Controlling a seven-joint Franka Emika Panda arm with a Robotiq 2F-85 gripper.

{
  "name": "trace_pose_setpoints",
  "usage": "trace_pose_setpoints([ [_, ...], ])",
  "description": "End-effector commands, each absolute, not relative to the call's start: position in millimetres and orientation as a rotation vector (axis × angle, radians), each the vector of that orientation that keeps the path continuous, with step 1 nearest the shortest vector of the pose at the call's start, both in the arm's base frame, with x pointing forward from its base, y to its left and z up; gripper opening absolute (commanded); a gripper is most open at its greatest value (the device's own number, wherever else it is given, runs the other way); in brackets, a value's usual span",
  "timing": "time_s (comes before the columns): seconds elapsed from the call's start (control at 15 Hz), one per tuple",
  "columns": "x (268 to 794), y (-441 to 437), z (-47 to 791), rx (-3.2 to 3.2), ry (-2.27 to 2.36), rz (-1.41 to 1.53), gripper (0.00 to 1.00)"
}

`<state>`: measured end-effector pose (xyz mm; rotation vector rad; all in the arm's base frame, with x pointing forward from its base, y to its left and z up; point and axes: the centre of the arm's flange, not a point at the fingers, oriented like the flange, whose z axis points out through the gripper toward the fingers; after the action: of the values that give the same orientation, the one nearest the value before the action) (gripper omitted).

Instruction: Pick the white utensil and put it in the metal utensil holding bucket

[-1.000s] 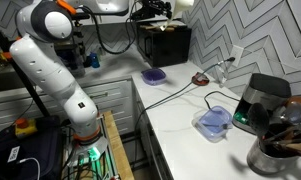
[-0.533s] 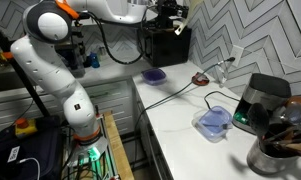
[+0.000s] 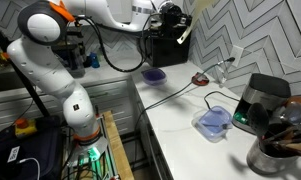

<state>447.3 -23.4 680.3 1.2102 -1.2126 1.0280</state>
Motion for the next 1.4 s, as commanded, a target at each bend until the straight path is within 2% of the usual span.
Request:
trace_pose_setpoints([
  [0.0, 447, -23, 681, 1.210, -1.213, 1.029, 0.09],
  [0.07, 452, -26, 679, 1.197, -1.212, 1.025, 0.02],
  [0.6, 503, -143, 627, 1.222, -1.260, 1.063, 0.02],
  [1.0, 517, -280, 582, 1.255, -1.241, 0.904, 0.02],
  [1.07, 502, -250, 586, 1.255, -1.253, 0.946, 0.09],
  [1.33, 508, -279, 575, 1.241, -1.251, 0.903, 0.09],
])
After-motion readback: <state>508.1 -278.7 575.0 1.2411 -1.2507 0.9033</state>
